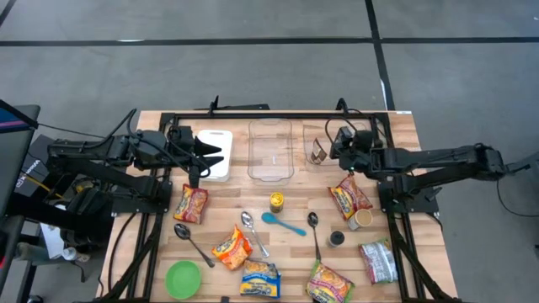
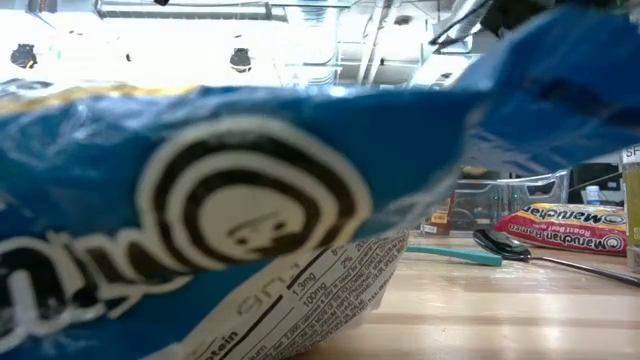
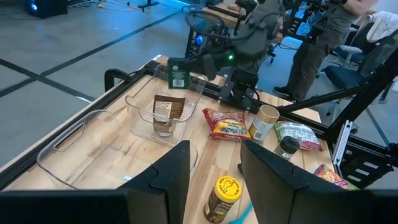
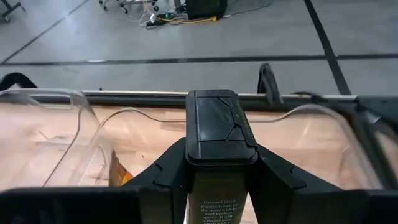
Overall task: Pick & Place Food Item
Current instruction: Put the black spice can into the right transparent bin
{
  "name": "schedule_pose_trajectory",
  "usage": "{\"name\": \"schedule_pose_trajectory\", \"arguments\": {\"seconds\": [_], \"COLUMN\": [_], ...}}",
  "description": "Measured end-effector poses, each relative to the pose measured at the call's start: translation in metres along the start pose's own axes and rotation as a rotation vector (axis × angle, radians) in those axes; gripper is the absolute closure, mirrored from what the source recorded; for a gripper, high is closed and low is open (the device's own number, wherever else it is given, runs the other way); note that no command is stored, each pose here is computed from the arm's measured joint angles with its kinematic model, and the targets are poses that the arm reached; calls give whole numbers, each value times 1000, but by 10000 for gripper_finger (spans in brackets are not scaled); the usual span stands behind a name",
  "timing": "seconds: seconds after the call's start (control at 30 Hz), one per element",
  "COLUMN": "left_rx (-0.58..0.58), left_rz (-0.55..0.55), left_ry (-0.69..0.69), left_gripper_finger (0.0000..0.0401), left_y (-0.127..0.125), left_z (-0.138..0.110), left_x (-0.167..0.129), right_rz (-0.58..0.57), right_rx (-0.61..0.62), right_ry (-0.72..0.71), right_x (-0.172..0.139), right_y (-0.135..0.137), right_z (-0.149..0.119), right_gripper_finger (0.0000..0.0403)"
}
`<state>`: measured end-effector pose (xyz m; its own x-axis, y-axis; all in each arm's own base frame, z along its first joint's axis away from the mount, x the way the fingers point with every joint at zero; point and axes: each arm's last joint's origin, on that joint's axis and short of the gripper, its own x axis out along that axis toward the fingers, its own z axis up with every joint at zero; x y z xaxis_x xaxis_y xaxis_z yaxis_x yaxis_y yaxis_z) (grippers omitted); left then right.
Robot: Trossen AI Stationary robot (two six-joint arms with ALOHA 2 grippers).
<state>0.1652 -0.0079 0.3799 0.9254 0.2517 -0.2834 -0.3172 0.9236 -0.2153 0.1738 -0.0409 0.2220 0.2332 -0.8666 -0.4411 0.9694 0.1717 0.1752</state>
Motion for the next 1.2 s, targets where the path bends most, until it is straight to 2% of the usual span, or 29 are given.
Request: {"name": "schedule_pose_trajectory", "arguments": {"seconds": [0.2,0.6,1.0,1.2], "left_rx": [-2,-5,-5,-5], "left_rz": [-2,-4,-5,-4], "left_ry": [-5,-12,-12,-12], "left_gripper_finger": [265,265,265,265], "left_y": [0,0,0,0], "left_z": [1,1,1,1], "left_x": [0,0,0,0], "right_rz": [38,-9,1,1], "right_rx": [4,-64,-64,-86], "right_ry": [35,168,185,191], "right_x": [28,72,76,76], "right_y": [6,15,18,17], "right_z": [-17,-40,-44,-45], "right_gripper_finger": [279,279,278,261]}}
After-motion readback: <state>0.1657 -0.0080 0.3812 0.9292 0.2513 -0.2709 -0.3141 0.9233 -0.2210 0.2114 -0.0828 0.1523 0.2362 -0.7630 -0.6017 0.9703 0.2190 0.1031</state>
